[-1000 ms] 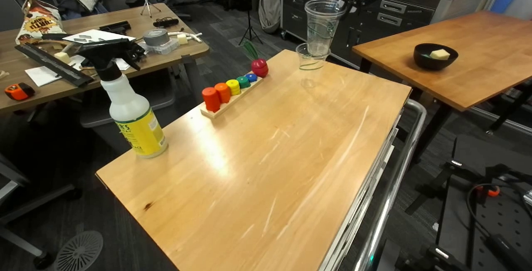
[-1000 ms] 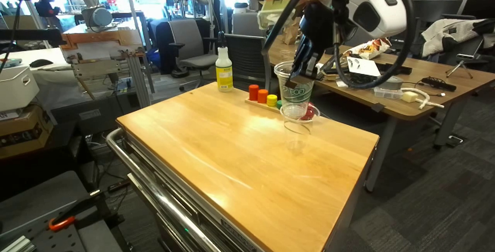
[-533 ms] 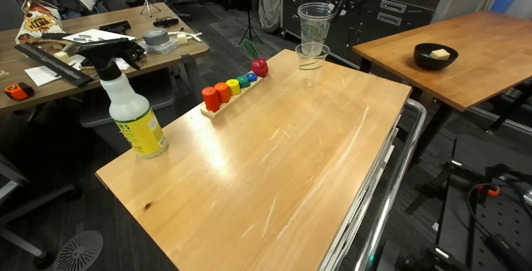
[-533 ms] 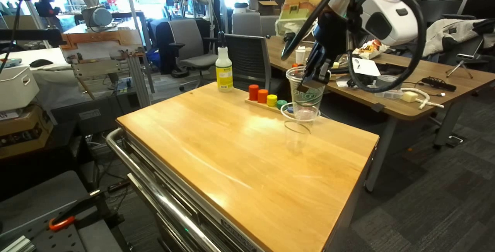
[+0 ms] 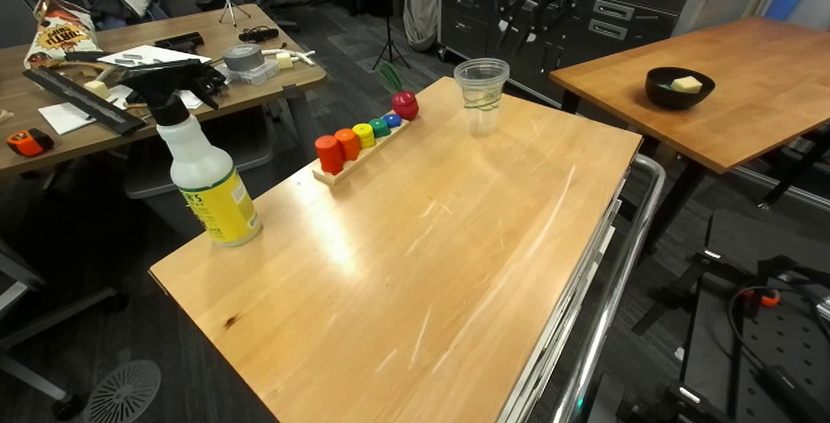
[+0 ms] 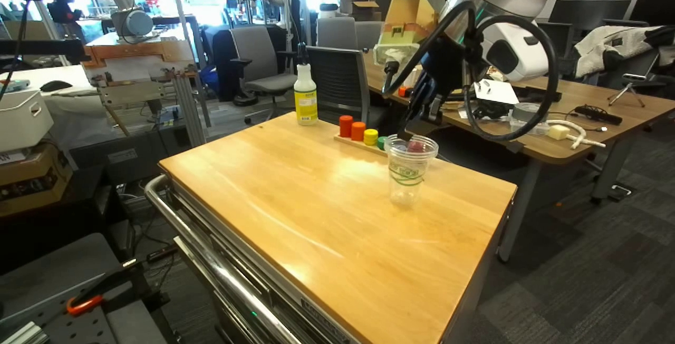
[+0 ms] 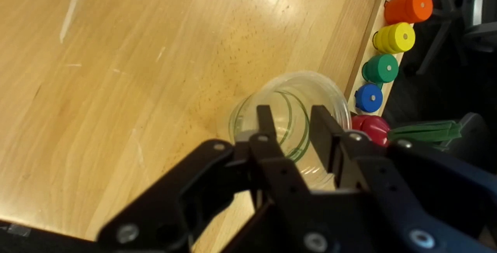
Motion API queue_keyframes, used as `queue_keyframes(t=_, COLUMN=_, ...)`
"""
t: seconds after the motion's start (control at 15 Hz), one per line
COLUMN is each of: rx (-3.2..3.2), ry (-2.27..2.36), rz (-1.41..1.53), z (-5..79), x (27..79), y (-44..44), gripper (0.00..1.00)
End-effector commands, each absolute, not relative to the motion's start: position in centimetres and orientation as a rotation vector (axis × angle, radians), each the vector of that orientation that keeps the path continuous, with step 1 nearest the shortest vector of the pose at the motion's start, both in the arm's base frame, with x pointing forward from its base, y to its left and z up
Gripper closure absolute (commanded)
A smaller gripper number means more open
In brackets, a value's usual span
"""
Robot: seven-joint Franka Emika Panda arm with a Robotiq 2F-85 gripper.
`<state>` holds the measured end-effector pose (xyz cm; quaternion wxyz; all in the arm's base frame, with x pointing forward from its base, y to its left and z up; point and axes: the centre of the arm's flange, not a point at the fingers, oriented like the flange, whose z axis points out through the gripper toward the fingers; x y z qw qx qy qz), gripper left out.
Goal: Take the cup on the left and place it inside the cup that's in the middle, then put both inside the cup on the right
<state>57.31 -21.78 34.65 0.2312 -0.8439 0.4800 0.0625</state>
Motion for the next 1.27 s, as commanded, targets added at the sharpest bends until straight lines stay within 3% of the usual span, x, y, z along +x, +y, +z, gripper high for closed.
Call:
queue_keyframes(t=0.0, rx=-2.350, ry=1.321, rz=0.187, z=35.6, x=57.9, y=-21.5, gripper=0.37)
queue_keyframes(t=0.33, rx=-2.413, ry=1.241, rz=0.323, z=38.8, x=55.3, y=-20.9, gripper=0.01)
queue_keyframes(t=0.87, rx=-2.830, ry=0.891, rz=0.605, z=51.9, x=49.5, y=-12.6, gripper=0.01)
queue_keyframes(t=0.93, rx=-2.736, ry=0.956, rz=0.608, z=48.5, x=50.4, y=-14.8, gripper=0.01)
queue_keyframes(t=1.2, rx=-2.817, ry=0.897, rz=0.588, z=51.5, x=49.5, y=-12.5, gripper=0.00)
